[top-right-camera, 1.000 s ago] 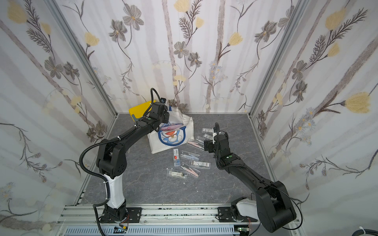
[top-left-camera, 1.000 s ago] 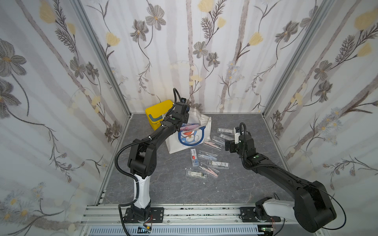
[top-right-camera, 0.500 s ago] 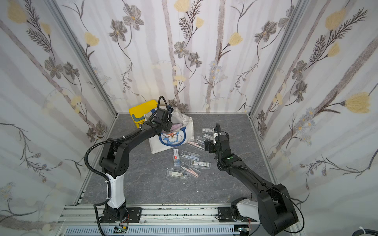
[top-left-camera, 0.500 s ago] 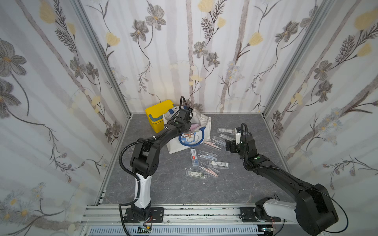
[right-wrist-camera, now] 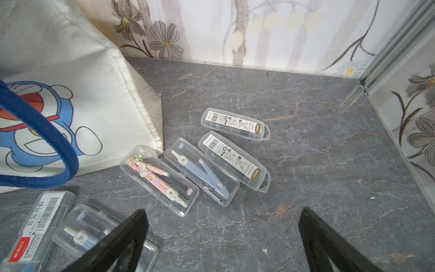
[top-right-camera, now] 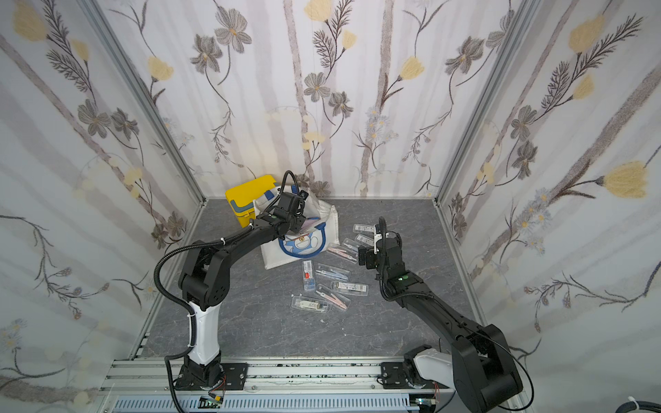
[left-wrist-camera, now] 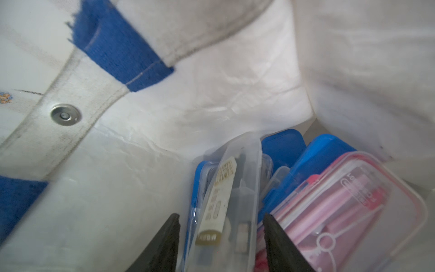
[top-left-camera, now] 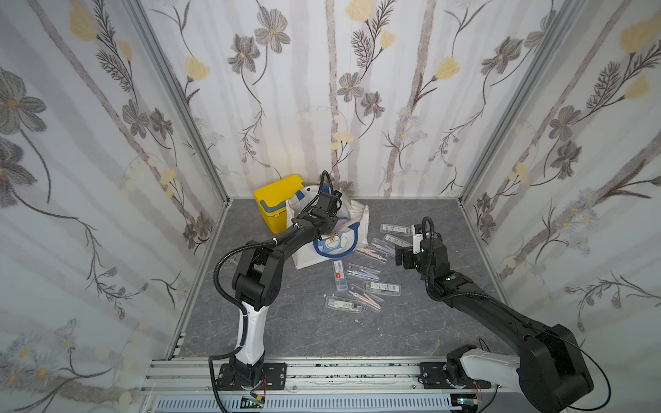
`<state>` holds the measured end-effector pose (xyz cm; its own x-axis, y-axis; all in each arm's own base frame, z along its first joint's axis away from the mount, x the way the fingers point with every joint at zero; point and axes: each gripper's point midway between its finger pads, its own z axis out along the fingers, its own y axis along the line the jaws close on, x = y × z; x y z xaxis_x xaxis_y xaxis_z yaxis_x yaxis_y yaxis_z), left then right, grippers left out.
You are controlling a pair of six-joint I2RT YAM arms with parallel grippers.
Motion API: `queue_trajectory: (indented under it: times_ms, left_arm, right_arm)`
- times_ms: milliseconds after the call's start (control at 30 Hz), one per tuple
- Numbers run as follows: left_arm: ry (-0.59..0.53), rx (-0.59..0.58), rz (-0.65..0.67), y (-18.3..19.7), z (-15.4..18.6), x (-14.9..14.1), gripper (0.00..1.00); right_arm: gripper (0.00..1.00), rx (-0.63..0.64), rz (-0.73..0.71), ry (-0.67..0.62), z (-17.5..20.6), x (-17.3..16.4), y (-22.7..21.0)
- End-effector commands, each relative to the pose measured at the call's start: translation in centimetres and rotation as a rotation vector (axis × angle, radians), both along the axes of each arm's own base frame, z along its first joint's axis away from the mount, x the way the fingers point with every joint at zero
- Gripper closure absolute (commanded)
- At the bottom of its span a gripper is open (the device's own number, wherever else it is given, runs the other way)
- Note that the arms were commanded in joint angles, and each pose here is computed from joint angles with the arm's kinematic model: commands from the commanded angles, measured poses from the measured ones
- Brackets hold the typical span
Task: Put the compass set into the canvas bag
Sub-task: Place the compass set in the canvas bag, then pick up the compass set at the center of the board.
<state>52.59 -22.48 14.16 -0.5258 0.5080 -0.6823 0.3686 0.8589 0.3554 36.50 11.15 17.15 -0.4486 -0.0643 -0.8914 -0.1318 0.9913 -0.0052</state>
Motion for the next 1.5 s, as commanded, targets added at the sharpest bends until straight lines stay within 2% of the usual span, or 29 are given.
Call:
queue_trajectory:
  times_ms: [0, 167, 500, 667, 800, 900, 1133, 1233, 1467]
  left_arm:
    - [0.018, 0.027, 0.011, 0.4, -0.1, -0.3, 0.4]
    - [-0.031, -0.012, 0.04, 0.4, 1.9, 0.1, 0.38]
    - [-0.151, -0.143, 0.081, 0.5, 8.5, 0.1, 0.36]
    - [-0.201, -0.263, 0.09, 0.5, 11.7, -1.1, 0.36]
    - [-0.226, -0.394, 0.075, 0.5, 13.6, -3.4, 0.35]
    - [-0.255, -0.509, 0.046, 0.6, 15.1, -6.0, 0.32]
    - [-0.262, -0.661, 0.001, 1.4, 15.8, -12.4, 0.13]
    - [-0.243, -0.717, 0.005, 2.0, 15.6, -14.6, 0.01]
    - [-0.194, -0.842, 0.041, 3.4, 15.0, -18.1, 0.0]
  right_arm:
    - [0.01, 0.002, -0.02, -0.018, 0.4, 0.0, -0.3]
    - [0.0, 0.004, -0.022, -0.016, 0.3, 0.0, -0.4]
    - [0.0, -0.002, -0.003, 0.002, -0.3, 0.0, 0.0]
    - [0.0, 0.005, 0.016, 0.015, -0.6, 0.1, 0.4]
    - [0.01, 0.006, 0.035, 0.033, -1.1, 0.1, 0.8]
    - [0.01, -0.012, 0.103, 0.068, -1.7, 0.0, 1.8]
    - [0.0, -0.068, 0.25, 0.076, -2.3, -0.3, 4.4]
    - [0.01, -0.105, 0.326, 0.064, -2.4, -0.8, 5.9]
    - [0.0, -0.242, 0.602, 0.042, -3.5, -3.9, 11.5]
